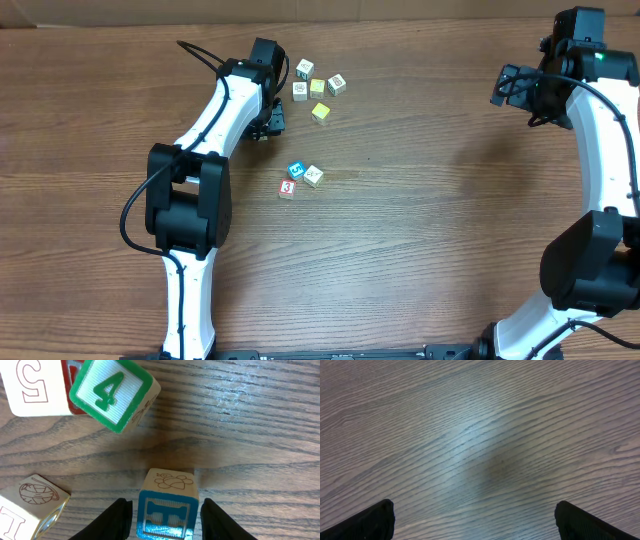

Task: Form a circle
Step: 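Carry the blue H block down toward the 3 and 5 blocks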

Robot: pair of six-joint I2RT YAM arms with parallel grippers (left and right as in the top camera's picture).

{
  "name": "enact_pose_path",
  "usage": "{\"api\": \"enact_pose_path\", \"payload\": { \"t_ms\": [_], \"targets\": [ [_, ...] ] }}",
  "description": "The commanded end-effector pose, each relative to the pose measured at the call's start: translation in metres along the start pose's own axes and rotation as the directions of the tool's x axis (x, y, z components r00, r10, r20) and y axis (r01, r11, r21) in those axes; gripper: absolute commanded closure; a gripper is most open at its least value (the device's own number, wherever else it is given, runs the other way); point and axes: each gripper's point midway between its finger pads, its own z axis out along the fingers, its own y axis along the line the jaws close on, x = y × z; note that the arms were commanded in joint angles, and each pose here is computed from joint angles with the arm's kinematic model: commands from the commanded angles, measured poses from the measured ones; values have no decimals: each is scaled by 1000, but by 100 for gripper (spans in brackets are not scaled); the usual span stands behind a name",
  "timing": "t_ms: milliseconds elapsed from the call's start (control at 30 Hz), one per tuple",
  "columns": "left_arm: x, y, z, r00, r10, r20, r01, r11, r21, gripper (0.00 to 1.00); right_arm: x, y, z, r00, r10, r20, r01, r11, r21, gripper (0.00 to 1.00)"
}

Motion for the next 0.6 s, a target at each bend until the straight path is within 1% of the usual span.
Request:
{"api": "enact_pose_path", "payload": {
  "t_ms": [0,100,267,467,567],
  "targets": [
    [5,5,12,1000,16,-22,-16,1000,-25,58,-5,-1,-7,1000,9,24,-8,1000,-5,0],
    [5,5,12,1000,16,-22,-16,1000,-25,61,-5,-1,-7,1000,9,24,-8,1000,-5,0],
    [5,4,11,1000,17,-21,-17,1000,-25,61,-5,-1,-7,1000,9,24,-8,1000,-5,0],
    [6,5,11,1000,17,-26,-18,999,-26,68,-5,-1,-7,1000,8,24,-8,1000,-5,0],
    [7,5,11,999,23,-31,-24,999,-28,69,-5,-1,-7,1000,8,24,-8,1000,-5,0]
  ]
}}
